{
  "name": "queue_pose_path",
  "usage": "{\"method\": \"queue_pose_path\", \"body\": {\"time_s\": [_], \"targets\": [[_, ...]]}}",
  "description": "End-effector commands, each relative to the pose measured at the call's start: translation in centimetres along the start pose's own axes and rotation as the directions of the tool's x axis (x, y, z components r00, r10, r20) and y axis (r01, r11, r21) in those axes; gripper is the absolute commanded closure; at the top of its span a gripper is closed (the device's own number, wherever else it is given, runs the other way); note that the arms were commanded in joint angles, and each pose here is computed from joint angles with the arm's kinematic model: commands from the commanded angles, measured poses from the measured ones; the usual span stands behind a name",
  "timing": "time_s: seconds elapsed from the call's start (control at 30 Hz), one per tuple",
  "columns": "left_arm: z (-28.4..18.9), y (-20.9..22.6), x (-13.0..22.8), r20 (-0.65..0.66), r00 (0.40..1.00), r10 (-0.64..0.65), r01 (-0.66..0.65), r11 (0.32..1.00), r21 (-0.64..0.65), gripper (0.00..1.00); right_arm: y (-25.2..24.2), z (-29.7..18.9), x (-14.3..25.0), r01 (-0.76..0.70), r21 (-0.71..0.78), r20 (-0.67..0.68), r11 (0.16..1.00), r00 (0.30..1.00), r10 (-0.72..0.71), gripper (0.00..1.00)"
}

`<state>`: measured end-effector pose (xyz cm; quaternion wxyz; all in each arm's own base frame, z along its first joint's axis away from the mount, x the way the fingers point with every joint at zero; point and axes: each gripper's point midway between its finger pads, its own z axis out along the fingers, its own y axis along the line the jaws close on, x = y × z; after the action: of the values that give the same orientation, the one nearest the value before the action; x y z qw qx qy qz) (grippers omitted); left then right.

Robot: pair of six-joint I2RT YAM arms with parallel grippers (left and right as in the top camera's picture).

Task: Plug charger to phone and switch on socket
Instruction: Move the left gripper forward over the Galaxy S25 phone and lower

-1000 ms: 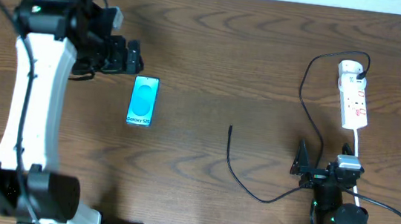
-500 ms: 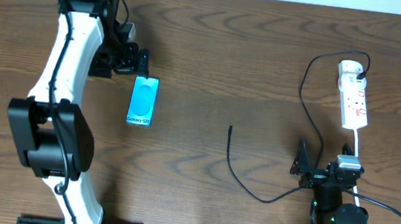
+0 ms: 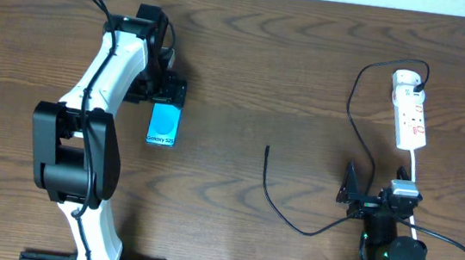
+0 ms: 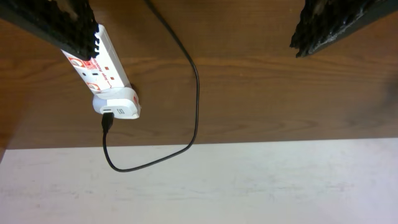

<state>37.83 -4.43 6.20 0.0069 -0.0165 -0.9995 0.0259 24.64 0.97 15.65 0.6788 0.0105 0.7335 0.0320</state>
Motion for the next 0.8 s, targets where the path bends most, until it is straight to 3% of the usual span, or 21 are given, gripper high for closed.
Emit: {"method": "queue_pose_path", "body": {"time_s": [0.0,0.37,0.77], "targets": [[1.6,0.7,1.0,-0.033,0.999,-0.021,0.020,0.999,-0.025,0.02,-0.2,0.0,0.1,0.008,0.007,-0.003,1.000,1.000,-0.008,0.01],[4.2,0.9,2.2,-0.051,0.998,-0.028,0.027,0.999,-0.022,0.02,-0.2,0.0,0.1,0.008,0.007,-0.003,1.000,1.000,-0.008,0.01],[5.0,0.7,1.2,0.001,1.000,-0.024,0.024,1.000,-0.011,0.02,-0.2,0.0,0.1,0.008,0.007,-0.003,1.000,1.000,-0.008,0.01]]}}
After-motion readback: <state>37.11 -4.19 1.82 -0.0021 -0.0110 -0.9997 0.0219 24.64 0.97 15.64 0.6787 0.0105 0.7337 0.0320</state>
